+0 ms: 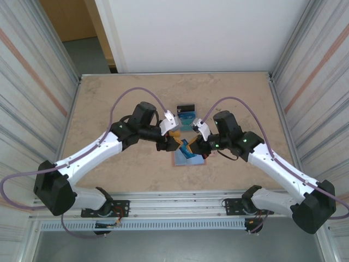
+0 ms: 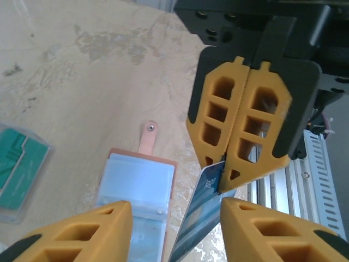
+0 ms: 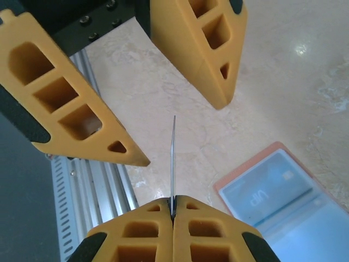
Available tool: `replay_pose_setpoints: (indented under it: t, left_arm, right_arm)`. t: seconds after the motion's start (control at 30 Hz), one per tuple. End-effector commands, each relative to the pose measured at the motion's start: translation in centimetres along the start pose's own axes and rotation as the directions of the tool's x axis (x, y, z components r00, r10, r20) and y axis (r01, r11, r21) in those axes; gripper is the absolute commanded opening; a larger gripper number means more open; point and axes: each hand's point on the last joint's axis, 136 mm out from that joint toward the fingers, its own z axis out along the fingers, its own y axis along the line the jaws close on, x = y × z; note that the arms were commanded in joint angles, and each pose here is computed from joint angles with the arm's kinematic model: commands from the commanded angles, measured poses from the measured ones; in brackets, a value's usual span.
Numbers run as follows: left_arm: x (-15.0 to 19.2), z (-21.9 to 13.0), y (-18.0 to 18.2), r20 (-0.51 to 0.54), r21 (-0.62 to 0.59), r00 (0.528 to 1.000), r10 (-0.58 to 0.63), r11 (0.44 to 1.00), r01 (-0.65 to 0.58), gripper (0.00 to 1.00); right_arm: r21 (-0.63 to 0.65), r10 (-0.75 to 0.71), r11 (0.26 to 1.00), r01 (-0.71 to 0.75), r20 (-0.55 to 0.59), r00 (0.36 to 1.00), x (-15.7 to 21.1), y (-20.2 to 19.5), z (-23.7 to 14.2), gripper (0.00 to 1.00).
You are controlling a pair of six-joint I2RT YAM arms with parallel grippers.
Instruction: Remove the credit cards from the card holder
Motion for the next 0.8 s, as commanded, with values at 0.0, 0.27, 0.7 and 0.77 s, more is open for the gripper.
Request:
replay_pose_setpoints:
  t: [0.0,0.27,0.7,0.77]
  left_arm:
    - [-0.3,-0.2,-1.5,0.012,0.093,1.0,0.023,0.995,-0.024,0.4]
    - [0.3,0.8,-2.5,-0.013,0.199,1.0,-0.008,0.98,0.01,0.14]
    - [-0.5,-0.1,-0.3,0.048,-0.032,0.998,-0.042,0.999,0.044,0.0]
    - [-1.0,-1.1,0.4,0.119,-0.108,0.991,-0.067,0.991,0.08,0.0]
  right_arm:
    - [-0.047,-0.071,0.996,0.072,0.023,0.997,-1.5,1.6,-0.8,0.05]
    - [-0.058,-0.099,0.993,0.101,0.024,0.995,-2.0,2.0,-0.9,0.05]
    - [-0.039,0.06,0.998,-0.054,0.169,0.984,-3.4,-1.3,-2.3,0.57]
    - [-0.027,0.096,0.995,-0.093,0.242,0.965,-3.8,-2.2,-3.1,0.6]
